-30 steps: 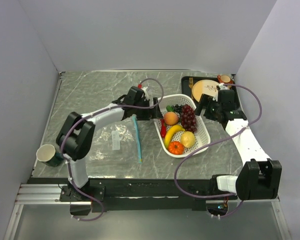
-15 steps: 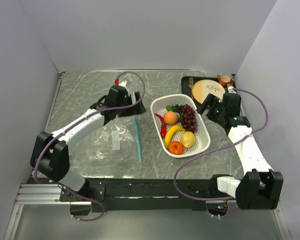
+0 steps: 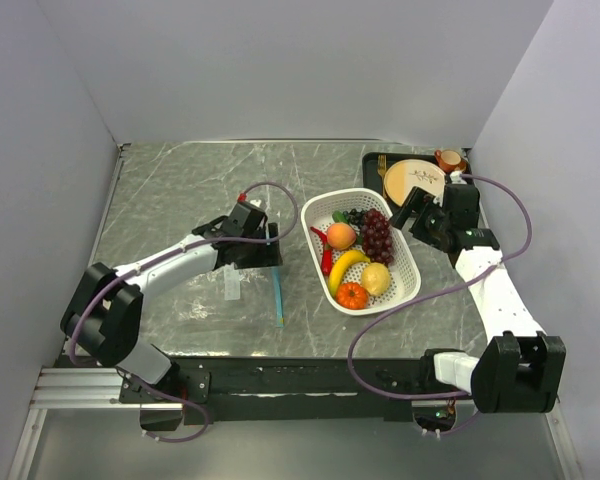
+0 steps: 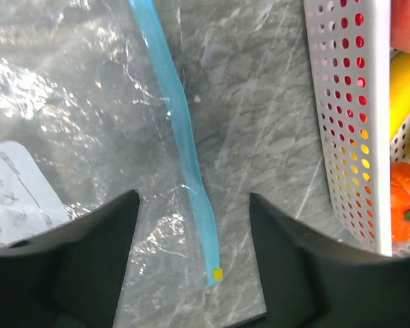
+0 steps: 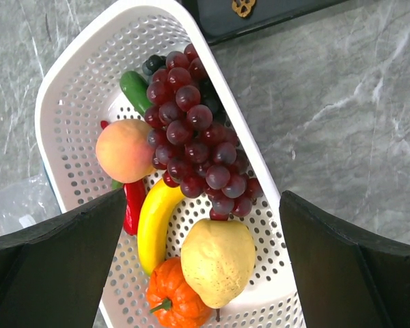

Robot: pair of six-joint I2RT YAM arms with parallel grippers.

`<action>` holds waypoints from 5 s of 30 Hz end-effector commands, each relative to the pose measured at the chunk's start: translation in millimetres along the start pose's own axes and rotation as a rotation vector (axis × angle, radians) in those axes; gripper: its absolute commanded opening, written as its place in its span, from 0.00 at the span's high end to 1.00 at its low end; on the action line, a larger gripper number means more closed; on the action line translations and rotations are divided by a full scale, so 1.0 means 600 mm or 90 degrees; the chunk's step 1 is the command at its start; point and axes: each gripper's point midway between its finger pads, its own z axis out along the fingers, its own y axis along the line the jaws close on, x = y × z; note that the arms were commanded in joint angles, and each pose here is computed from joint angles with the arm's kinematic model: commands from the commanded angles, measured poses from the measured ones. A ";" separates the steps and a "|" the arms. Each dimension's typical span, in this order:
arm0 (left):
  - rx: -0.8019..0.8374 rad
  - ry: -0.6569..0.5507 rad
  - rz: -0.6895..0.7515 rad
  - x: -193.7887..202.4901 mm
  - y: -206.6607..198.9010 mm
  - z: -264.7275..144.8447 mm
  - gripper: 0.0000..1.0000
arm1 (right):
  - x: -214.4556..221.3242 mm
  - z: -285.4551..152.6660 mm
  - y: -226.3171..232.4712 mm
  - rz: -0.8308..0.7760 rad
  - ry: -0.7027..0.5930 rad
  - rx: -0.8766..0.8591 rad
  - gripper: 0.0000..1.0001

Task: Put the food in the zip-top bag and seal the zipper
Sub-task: Pick up the zipper food storage bag at the center of the board, then open the zipper of the food storage bag.

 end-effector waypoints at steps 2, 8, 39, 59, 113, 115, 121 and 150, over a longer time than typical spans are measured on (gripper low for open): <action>0.000 -0.007 -0.002 -0.004 -0.014 0.011 0.42 | -0.023 -0.001 0.017 -0.016 -0.006 -0.020 0.00; 0.001 0.018 0.008 0.005 -0.033 0.036 0.42 | -0.018 -0.001 0.014 -0.022 -0.006 -0.021 0.00; -0.019 0.069 0.018 0.026 -0.031 0.069 0.65 | -0.007 -0.001 0.013 -0.033 0.017 -0.024 0.00; 0.005 0.037 0.032 0.000 -0.049 0.046 0.99 | -0.008 -0.012 0.033 -0.036 0.015 -0.061 0.00; 0.078 -0.133 0.022 -0.110 -0.090 -0.159 0.94 | 0.223 0.021 0.442 -0.167 0.247 -0.398 0.36; 0.071 -0.132 0.022 -0.109 -0.086 -0.161 0.94 | 0.225 0.024 0.444 -0.169 0.245 -0.404 0.40; 0.076 -0.134 0.020 -0.108 -0.086 -0.170 0.94 | 0.239 0.050 0.433 -0.180 0.255 -0.379 0.53; -0.124 -0.159 0.009 -0.138 0.012 -0.253 0.99 | 0.275 0.169 0.349 -0.219 0.279 -0.171 0.96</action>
